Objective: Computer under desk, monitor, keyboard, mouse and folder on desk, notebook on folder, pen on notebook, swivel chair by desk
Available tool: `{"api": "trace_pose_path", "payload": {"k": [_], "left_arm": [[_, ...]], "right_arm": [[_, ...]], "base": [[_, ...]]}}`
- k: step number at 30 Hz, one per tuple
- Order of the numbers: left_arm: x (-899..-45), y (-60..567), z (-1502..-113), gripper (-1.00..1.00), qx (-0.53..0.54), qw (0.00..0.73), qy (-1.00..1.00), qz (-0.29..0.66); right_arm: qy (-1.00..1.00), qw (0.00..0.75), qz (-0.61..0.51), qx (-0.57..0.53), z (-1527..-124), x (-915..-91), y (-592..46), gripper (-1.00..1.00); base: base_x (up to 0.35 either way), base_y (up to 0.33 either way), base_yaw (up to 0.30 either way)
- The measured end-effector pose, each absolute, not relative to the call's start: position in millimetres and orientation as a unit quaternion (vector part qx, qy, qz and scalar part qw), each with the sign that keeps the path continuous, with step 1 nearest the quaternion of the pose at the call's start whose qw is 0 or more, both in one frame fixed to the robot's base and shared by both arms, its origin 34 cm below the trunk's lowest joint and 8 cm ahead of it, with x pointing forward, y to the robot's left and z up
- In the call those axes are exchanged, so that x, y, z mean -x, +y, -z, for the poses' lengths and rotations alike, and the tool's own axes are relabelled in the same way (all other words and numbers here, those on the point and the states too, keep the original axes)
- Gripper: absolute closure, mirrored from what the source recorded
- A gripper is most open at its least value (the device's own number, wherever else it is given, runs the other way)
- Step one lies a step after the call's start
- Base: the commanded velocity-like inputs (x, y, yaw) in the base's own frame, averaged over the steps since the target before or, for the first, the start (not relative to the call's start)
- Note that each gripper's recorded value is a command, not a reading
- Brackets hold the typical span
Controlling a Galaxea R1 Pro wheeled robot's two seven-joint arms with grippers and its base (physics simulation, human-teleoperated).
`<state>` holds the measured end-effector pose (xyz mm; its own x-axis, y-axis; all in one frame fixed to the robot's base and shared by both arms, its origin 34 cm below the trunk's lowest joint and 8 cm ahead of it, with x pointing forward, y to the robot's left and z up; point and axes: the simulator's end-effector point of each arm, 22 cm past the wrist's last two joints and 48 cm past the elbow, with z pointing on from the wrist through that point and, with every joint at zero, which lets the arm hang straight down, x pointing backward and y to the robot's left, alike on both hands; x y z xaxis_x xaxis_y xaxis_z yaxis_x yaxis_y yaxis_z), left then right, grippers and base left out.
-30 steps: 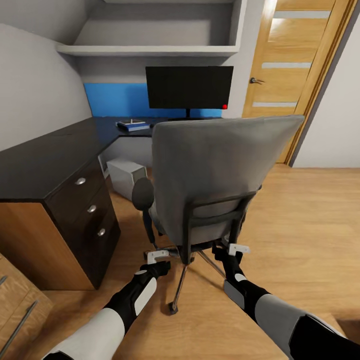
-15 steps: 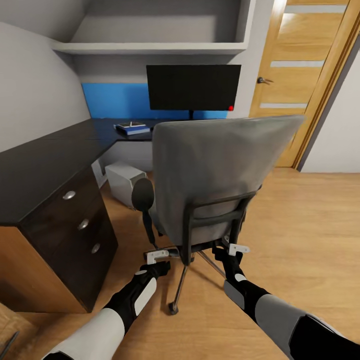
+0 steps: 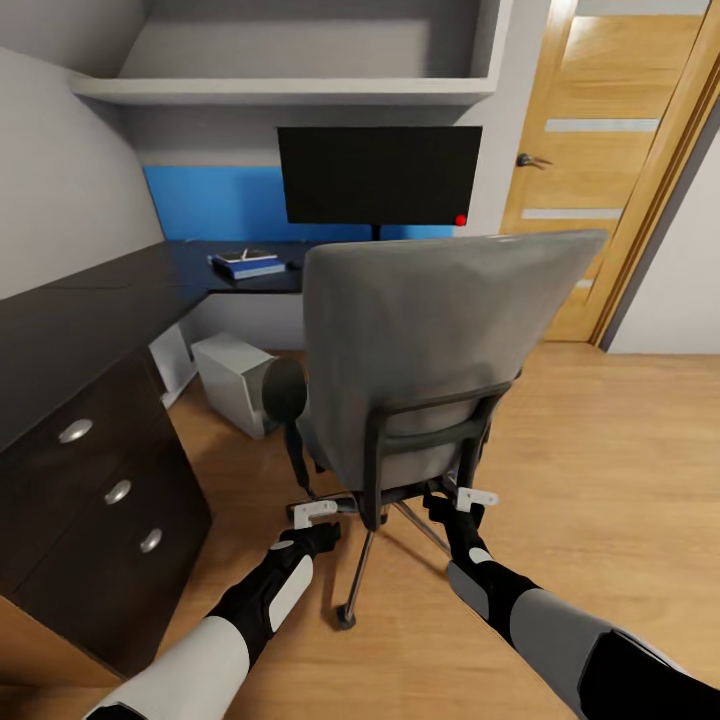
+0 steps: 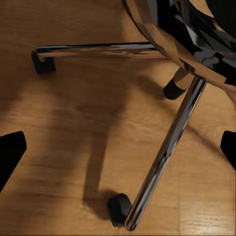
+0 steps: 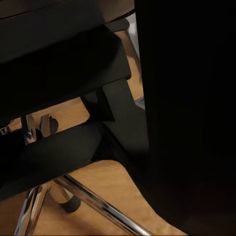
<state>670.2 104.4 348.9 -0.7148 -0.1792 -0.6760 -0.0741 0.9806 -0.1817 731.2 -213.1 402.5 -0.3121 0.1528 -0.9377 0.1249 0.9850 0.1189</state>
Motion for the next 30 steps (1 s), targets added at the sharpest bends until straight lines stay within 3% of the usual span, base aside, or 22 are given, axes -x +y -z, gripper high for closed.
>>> {"api": "trace_pose_path", "payload": {"k": [30], "left_arm": [[-671.0,103.2,-349.9,-1.00,0.068,0.373,0.923,0.073]], "right_arm": [[0.810,0.580,-0.011,-0.088,-402.2,-731.1,-215.1,-1.00]], "base": [[0.297,-0.017,0.000]]}}
